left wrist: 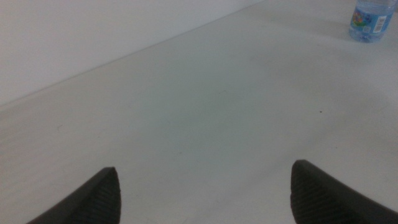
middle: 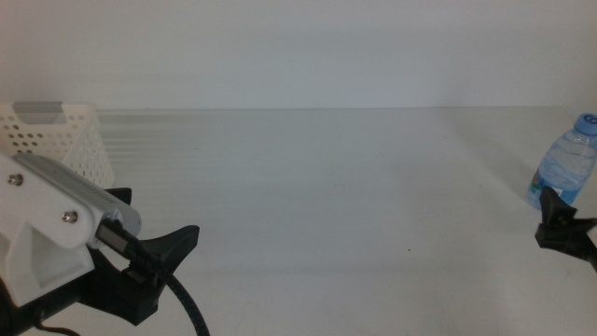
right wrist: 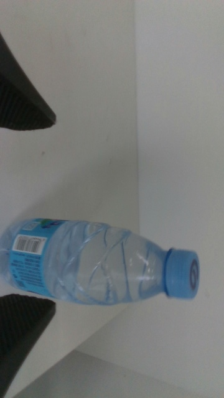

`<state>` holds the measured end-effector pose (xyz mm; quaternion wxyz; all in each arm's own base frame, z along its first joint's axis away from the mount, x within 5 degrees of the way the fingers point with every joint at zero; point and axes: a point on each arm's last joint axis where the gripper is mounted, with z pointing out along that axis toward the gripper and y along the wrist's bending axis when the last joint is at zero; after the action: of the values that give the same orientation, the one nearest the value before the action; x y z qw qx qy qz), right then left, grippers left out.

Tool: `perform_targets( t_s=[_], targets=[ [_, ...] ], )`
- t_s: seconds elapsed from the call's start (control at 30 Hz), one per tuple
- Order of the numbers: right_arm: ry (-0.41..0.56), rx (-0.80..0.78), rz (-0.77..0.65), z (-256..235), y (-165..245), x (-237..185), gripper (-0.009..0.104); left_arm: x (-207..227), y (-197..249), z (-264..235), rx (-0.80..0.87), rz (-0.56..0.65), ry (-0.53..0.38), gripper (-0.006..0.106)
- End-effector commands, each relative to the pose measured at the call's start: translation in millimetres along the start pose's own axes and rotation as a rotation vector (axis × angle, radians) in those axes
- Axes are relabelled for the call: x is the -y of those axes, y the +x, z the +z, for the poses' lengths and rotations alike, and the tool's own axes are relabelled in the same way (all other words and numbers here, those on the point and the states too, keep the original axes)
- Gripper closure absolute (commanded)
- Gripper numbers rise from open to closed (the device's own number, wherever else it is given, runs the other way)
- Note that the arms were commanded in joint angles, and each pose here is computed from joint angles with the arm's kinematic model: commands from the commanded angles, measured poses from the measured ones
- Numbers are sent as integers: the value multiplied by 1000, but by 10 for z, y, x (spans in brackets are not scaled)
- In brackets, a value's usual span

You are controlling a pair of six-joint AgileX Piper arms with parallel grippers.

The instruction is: Use arms to grab the bottles and put them into the dustbin to the left of the table.

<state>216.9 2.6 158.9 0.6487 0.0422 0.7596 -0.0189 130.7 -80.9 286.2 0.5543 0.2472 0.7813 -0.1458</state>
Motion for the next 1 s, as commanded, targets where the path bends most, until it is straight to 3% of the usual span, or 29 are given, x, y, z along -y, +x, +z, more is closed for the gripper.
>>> perform_targets(
  t_s=[0.0, 0.2, 0.63, 0.83, 0.97],
  targets=[
    [11, 90, -43, 104, -151, -8, 0, -8, -170, -35, 108, -26, -7, 10],
    [86, 75, -101, 356, -170, 18, 0, -8, -170, -35, 108, -26, -7, 10],
    [194, 32, -67, 830, -134, 186, 0, -8, -170, -35, 108, -26, -7, 10],
    [140, 32, -91, 1066, -130, 143, 0, -8, -170, -35, 108, -26, -7, 10],
    [162, 39, -78, 1180, -105, 156, 0, -8, -170, -35, 108, -26, -7, 10]
  ],
)
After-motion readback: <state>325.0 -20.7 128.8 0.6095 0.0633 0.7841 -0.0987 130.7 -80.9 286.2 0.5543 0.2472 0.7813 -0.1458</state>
